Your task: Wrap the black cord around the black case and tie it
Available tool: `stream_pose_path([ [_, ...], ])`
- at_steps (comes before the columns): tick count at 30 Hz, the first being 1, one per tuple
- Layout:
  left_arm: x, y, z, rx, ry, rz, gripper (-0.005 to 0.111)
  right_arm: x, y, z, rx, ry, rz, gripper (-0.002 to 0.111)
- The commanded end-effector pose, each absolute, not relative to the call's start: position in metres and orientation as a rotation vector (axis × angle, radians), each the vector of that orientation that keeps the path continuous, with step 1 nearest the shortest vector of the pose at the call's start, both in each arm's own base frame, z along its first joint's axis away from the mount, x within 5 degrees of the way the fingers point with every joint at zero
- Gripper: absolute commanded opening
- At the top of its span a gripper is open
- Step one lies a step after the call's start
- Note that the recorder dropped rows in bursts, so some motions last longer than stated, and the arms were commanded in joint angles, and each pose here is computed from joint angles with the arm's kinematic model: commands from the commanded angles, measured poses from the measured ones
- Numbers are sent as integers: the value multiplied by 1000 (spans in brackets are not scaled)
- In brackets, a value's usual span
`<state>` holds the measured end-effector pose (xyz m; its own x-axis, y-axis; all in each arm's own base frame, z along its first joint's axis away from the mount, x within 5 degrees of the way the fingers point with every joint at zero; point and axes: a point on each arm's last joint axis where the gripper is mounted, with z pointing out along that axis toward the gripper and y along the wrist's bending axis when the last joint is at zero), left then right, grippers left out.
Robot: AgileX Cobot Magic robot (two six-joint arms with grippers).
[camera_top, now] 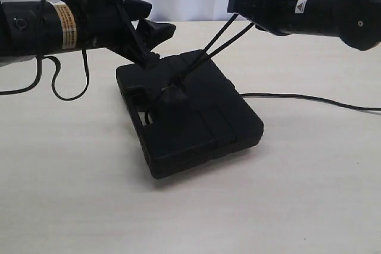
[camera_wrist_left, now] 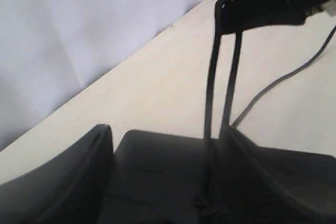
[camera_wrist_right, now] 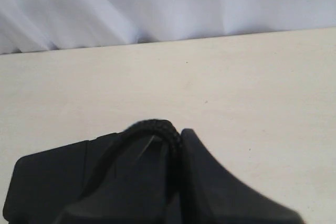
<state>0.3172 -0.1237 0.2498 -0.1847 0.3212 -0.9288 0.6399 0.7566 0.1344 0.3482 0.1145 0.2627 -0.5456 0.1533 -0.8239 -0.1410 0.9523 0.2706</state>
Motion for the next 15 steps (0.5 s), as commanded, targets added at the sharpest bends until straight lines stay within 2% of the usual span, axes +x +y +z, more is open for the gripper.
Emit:
stream_pose_path([
  [1,320,-142,233,802,1717,-553,57,347,113,264,-73,2102,328,4],
  [7,369,-163,200,717,1657,-722,57,345,111,260,-222,2141,219,4],
  [9,373,-172,193,759,1581,-801,57,344,110,259,-242,2152,203,4],
  [12,381,-187,174,809,1584,-815,57,344,110,258,-276,2155,181,4],
  [15,385,-197,171,824,1576,-823,57,344,110,258,-275,2157,181,4],
])
